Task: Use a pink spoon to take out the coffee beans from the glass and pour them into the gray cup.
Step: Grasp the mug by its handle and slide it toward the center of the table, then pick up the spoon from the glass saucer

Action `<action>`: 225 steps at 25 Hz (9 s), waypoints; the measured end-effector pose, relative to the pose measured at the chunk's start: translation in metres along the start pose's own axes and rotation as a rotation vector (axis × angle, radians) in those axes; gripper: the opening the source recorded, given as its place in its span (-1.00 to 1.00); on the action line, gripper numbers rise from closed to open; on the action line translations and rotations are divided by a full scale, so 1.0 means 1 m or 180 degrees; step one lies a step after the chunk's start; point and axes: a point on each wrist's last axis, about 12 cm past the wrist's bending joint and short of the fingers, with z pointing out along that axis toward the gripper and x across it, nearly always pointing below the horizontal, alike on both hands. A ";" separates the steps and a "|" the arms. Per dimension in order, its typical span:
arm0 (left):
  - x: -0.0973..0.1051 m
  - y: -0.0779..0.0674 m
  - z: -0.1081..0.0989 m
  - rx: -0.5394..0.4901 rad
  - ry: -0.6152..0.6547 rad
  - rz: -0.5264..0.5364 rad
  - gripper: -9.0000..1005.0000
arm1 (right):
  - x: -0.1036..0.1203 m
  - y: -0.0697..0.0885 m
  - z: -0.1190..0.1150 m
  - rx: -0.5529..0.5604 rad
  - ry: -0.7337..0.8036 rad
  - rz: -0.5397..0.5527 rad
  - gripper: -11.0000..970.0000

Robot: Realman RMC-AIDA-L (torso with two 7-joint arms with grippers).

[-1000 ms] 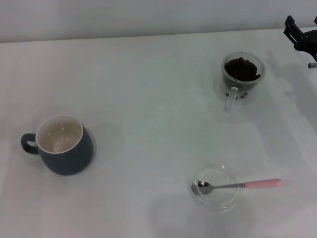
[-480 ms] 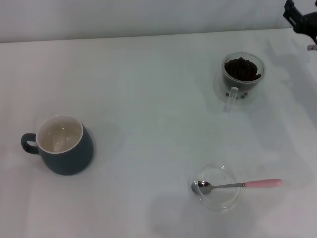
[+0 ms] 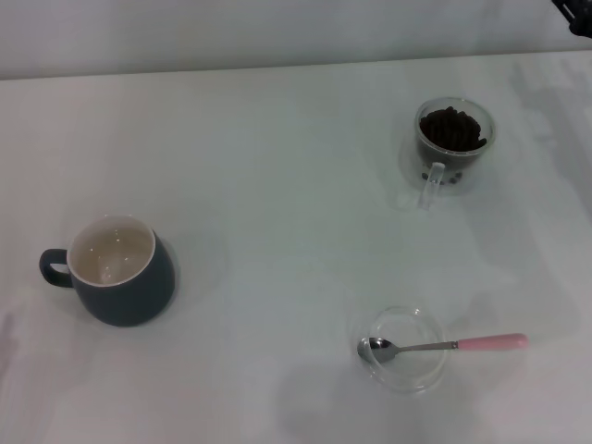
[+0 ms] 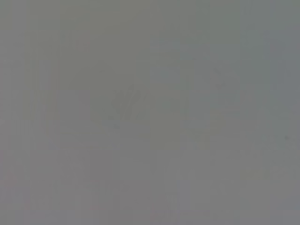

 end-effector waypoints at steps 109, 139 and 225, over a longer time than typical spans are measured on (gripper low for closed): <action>0.012 -0.101 0.161 0.1699 0.0798 0.0572 -0.61 | 0.007 -0.003 -0.003 0.0176 0.0100 0.0386 0.72; 0.015 -0.086 0.148 0.1364 0.0779 0.0358 0.00 | 0.003 -0.006 -0.001 0.0193 0.0062 0.0374 0.72; -0.041 -0.001 0.201 -0.0354 -0.0086 -0.0076 0.77 | 0.095 0.049 -0.287 -0.1183 0.1163 0.2665 0.71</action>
